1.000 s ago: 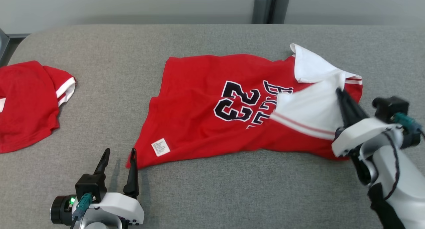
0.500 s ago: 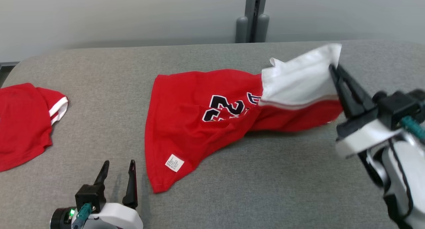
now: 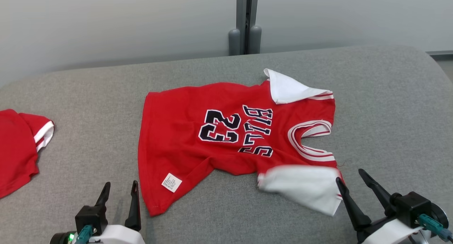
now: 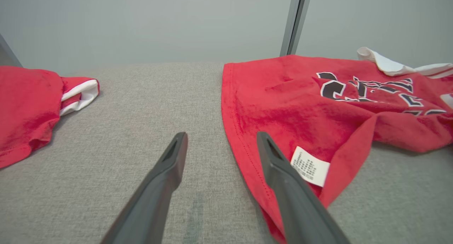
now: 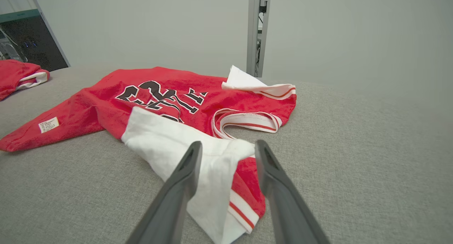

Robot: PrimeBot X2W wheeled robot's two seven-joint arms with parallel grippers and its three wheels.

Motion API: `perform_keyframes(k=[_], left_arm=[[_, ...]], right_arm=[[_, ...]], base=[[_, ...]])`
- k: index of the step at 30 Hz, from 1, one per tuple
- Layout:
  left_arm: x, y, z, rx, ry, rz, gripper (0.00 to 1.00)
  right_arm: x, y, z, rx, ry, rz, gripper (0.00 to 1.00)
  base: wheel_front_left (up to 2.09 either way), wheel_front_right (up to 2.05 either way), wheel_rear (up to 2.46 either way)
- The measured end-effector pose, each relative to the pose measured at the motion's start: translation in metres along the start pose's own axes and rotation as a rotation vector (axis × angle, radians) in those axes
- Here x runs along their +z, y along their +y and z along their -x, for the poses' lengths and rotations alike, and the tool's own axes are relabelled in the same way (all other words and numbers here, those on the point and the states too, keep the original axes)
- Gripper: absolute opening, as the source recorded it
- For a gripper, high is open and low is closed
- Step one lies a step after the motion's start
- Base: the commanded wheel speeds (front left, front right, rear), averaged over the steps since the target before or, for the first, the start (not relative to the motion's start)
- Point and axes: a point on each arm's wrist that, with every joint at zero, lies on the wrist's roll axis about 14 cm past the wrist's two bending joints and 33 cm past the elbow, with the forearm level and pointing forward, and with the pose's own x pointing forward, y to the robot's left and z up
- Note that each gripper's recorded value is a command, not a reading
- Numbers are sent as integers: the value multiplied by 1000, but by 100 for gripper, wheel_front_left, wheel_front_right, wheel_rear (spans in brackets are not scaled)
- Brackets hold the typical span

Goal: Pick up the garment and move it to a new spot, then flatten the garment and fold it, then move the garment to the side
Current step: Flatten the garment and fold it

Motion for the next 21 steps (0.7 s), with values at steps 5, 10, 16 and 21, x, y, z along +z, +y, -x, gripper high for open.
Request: perform_keyframes(k=[5, 10, 16, 21], left_arm=[[3, 3, 11, 4, -12, -7, 100], [6, 7, 19, 17, -28, -17, 100], [15, 10, 25, 30, -59, -26, 100], [16, 16, 35, 49, -70, -32, 100]], right_arm=[[28, -17, 14, -77, -100, -28, 100], [47, -30, 16, -141, -166, -14, 100], [59, -29, 7, -159, -207, -8, 100], [49, -18, 1, -147, -179, -14, 100]], base=[[0, 0, 0], [0, 0, 0], [0, 0, 0], [0, 0, 0]])
